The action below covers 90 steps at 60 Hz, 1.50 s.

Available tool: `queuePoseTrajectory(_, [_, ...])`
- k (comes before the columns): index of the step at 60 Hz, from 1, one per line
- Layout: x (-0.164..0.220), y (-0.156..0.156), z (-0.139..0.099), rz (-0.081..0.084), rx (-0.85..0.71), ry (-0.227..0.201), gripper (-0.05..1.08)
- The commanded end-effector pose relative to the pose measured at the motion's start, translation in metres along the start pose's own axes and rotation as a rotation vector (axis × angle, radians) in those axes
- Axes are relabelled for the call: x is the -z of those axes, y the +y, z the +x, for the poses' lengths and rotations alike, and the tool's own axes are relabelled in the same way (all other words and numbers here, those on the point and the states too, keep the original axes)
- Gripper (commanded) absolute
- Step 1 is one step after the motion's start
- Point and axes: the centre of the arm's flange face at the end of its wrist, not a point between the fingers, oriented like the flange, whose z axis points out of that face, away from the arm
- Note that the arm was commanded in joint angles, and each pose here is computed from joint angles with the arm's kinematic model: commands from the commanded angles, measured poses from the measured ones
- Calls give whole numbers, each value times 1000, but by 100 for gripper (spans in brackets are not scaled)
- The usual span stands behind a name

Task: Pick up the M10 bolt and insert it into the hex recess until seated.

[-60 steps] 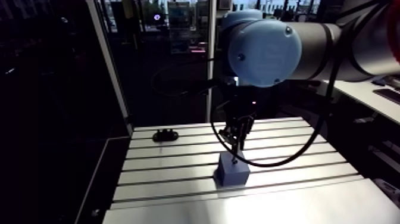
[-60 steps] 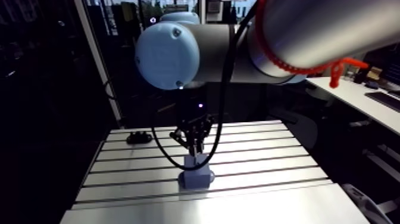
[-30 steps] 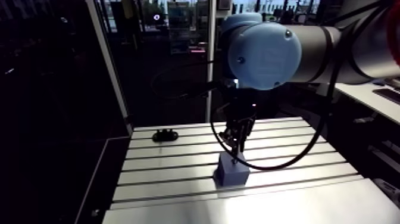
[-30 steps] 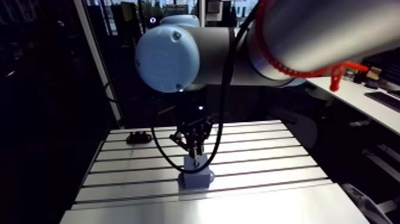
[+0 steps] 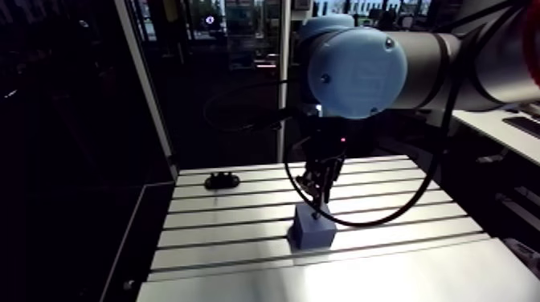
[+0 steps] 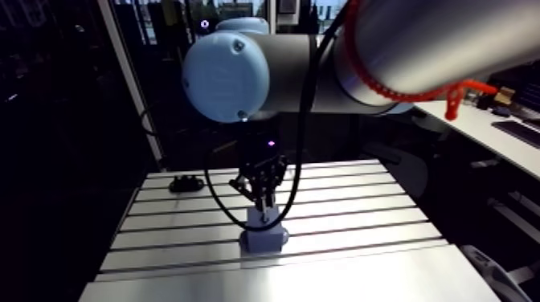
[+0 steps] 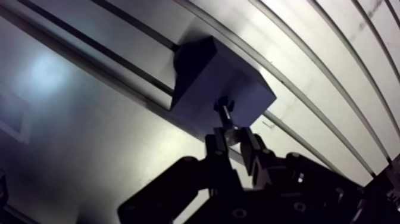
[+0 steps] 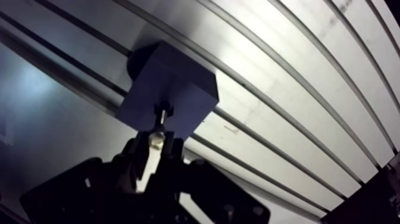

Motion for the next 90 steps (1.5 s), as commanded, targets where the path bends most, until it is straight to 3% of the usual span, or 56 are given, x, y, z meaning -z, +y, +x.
queuePoseTrajectory(1, [2,1,2,-7,1,7,101])
queuePoseTrajectory(12, [1,3,3,-13,0,13,101])
queuePoseTrajectory(27, [-3,1,2,-6,1,8,101])
queuePoseTrajectory(90, [-4,0,1,-5,0,6,101])
